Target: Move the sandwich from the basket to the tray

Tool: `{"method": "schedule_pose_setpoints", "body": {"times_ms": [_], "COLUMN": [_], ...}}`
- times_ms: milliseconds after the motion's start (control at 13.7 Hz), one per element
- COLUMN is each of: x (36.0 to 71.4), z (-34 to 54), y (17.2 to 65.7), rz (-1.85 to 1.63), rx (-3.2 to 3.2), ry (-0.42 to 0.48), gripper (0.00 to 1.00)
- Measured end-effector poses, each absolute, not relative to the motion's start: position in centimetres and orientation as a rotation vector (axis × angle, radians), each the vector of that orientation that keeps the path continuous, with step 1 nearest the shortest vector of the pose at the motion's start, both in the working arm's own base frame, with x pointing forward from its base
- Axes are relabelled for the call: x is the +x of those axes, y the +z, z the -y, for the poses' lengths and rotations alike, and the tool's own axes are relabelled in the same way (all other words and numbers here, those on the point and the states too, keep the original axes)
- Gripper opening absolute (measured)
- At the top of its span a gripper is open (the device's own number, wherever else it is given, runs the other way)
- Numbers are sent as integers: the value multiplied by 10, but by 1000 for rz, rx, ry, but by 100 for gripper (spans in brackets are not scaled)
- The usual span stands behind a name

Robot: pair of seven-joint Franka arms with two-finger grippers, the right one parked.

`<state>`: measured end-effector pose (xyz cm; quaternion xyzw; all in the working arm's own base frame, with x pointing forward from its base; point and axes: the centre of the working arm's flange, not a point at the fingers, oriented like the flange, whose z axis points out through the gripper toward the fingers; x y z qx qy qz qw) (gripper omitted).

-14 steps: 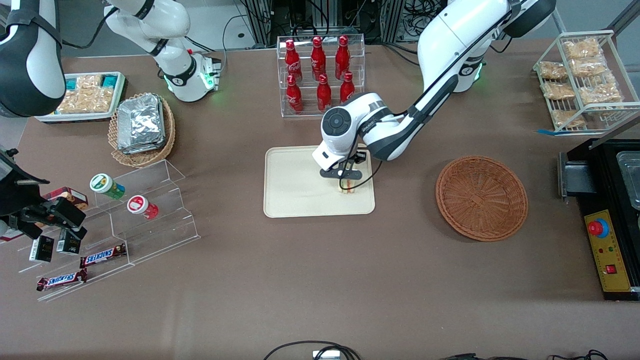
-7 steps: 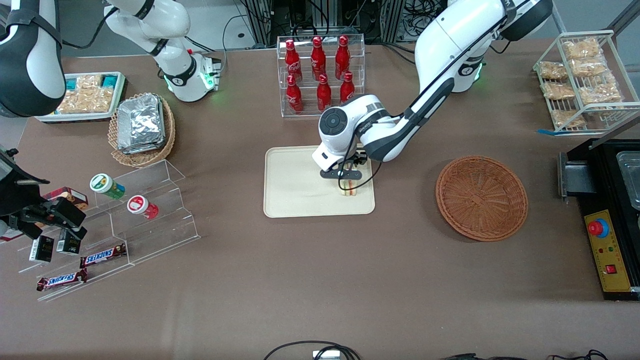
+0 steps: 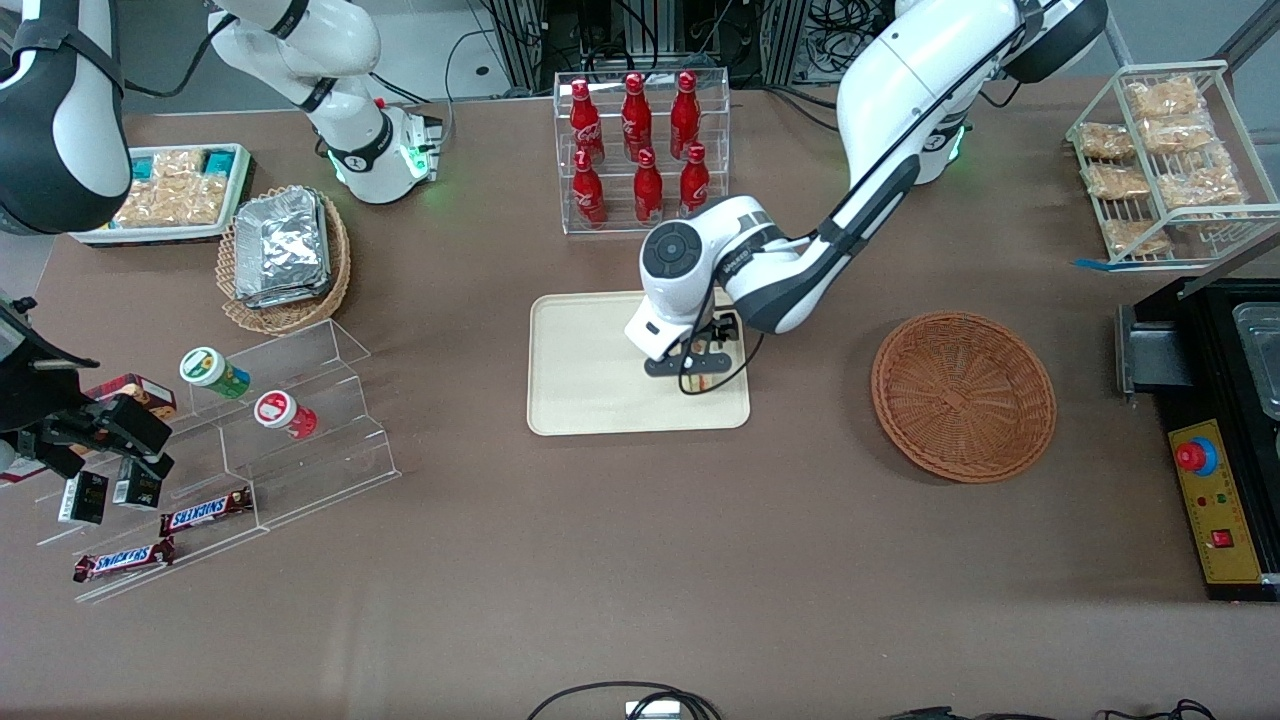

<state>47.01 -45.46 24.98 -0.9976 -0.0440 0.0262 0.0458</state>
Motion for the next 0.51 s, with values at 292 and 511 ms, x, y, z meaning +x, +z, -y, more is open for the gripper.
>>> {"method": "schedule_pose_setpoints", "body": {"times_ms": [292,511], "x": [543,593], "z": [406,352], "y": [288,339], "rz": [353,528], "rx": [-2972,-2936], "ry": [15,-37], "gripper": [100,100]}}
